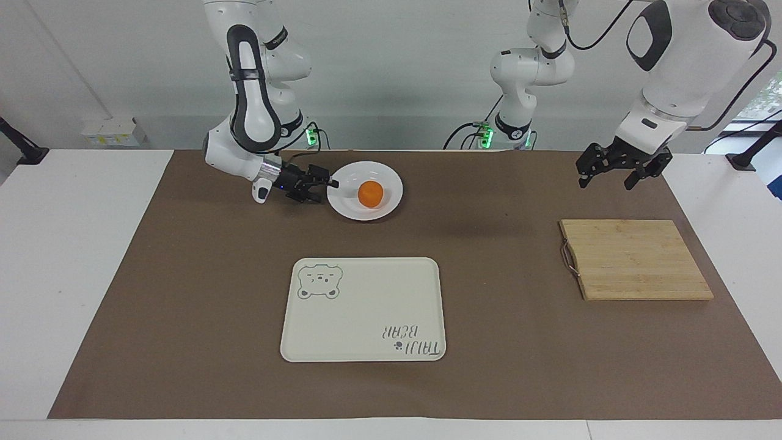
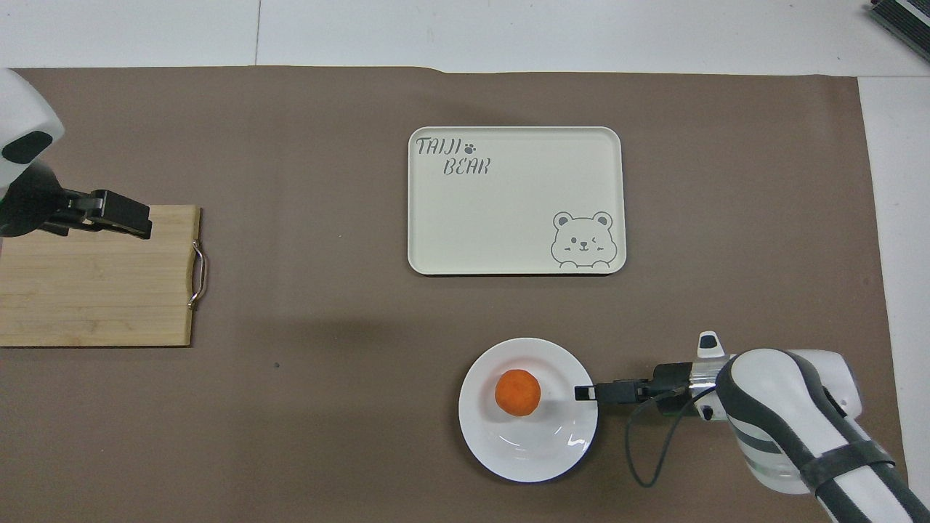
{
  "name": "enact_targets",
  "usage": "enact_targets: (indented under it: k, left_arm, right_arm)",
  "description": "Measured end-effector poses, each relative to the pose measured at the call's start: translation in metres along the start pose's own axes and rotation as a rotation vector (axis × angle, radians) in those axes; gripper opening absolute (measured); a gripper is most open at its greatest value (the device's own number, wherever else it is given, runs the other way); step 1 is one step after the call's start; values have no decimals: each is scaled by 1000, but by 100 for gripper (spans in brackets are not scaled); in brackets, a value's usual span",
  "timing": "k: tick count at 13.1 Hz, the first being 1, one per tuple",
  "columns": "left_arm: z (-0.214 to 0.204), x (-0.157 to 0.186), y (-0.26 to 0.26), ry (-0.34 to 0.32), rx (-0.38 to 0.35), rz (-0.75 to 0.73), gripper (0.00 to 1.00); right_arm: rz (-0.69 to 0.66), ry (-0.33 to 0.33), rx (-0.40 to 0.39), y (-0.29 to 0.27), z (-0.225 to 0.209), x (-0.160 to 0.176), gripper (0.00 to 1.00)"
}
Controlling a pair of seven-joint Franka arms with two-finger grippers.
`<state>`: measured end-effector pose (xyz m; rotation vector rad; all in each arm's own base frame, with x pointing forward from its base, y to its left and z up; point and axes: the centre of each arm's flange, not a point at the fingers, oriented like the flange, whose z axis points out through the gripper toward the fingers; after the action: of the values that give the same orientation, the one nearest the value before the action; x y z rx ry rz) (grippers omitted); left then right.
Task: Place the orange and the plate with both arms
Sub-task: 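Grip the white plate rim with the right gripper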
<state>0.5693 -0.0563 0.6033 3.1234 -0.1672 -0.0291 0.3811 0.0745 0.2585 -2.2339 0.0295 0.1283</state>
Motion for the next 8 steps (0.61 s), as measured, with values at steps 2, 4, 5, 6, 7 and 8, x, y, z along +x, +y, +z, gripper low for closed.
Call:
enact_targets:
  k: [2, 4, 5, 6, 7, 8]
  left_arm:
    - [0, 0, 2, 0, 0, 3, 100]
    - [0, 0, 0, 0, 0, 0, 100]
    - [0, 0, -1, 0, 0, -2, 100]
    - [0, 0, -1, 0, 0, -2, 100]
    - [0, 0, -1, 0, 0, -2, 100]
    - [0, 0, -1, 0, 0, -2, 100]
  right_arm:
    - [14, 6, 7, -2, 10, -4, 100]
    - [15, -1, 1, -3, 17, -8, 100]
    - [15, -2, -1, -3, 18, -9, 96]
    - [16, -2, -2, -2, 18, -10, 96]
    - [16, -1, -3, -2, 18, -10, 86]
    - [16, 0, -3, -2, 18, -9, 71]
